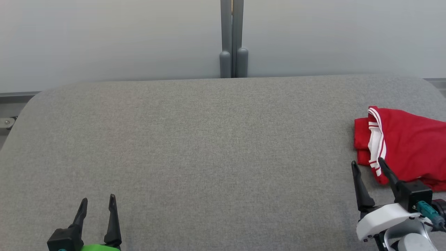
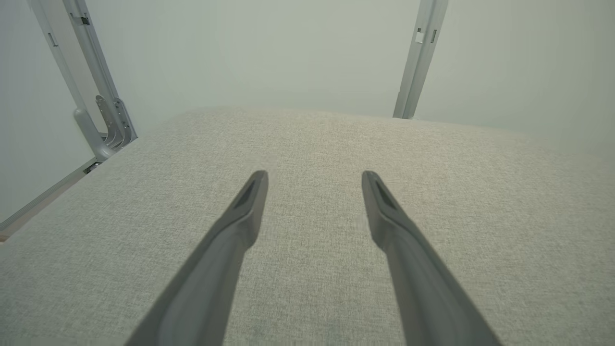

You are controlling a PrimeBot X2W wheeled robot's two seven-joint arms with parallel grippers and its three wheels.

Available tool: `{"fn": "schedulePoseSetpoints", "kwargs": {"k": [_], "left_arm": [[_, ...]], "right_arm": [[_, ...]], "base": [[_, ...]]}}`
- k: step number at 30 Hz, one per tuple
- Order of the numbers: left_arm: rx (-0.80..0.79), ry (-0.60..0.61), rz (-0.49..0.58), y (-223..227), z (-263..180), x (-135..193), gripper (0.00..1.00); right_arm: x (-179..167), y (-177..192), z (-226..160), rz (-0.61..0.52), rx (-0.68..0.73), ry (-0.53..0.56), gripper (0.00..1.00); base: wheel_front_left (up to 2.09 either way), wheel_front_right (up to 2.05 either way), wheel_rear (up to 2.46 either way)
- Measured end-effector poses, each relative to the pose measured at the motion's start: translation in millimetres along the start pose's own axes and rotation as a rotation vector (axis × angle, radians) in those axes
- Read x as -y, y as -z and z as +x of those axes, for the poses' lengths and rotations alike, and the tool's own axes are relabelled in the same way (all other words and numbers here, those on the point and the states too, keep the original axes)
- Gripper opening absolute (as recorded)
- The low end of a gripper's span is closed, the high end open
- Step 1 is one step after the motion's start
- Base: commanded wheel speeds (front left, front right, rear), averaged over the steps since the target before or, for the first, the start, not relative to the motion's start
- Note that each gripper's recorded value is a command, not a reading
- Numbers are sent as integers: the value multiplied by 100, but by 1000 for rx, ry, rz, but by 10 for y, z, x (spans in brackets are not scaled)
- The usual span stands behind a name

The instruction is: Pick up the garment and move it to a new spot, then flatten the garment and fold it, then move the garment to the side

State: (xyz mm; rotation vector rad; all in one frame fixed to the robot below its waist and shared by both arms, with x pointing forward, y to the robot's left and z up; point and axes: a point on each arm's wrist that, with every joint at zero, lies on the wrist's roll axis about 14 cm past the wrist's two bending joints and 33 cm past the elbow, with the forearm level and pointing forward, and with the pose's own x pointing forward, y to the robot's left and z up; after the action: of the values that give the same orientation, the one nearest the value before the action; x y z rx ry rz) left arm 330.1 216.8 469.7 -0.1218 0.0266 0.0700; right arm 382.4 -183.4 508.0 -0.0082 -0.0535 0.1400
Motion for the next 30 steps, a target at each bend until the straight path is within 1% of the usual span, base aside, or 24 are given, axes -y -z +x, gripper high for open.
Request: {"fn": "schedulePoseSetpoints", "kwargs": {"k": [3,4,7,12,30], "left_arm": [[-21,-8,-12,66,-3,-17,100],[-34,-4,-25,108,6,-3,100],[-42,6,-37,134,19,21,100],[-46,26,-41,144,42,72,100],[-55,72,-42,165,84,182,100]], "right_arm": [[-28,66,-52,-9,-9,12,100],[-15,167,-118,-13,-35,32,100],[-35,245,-159,-12,-57,39,100],[34,220,-186,-26,-47,73,100],[144,247,-234,-40,-58,120,100]], "base": [[0,0,0],[0,0,0],[0,0,0],[0,0,0],[0,0,0]]}}
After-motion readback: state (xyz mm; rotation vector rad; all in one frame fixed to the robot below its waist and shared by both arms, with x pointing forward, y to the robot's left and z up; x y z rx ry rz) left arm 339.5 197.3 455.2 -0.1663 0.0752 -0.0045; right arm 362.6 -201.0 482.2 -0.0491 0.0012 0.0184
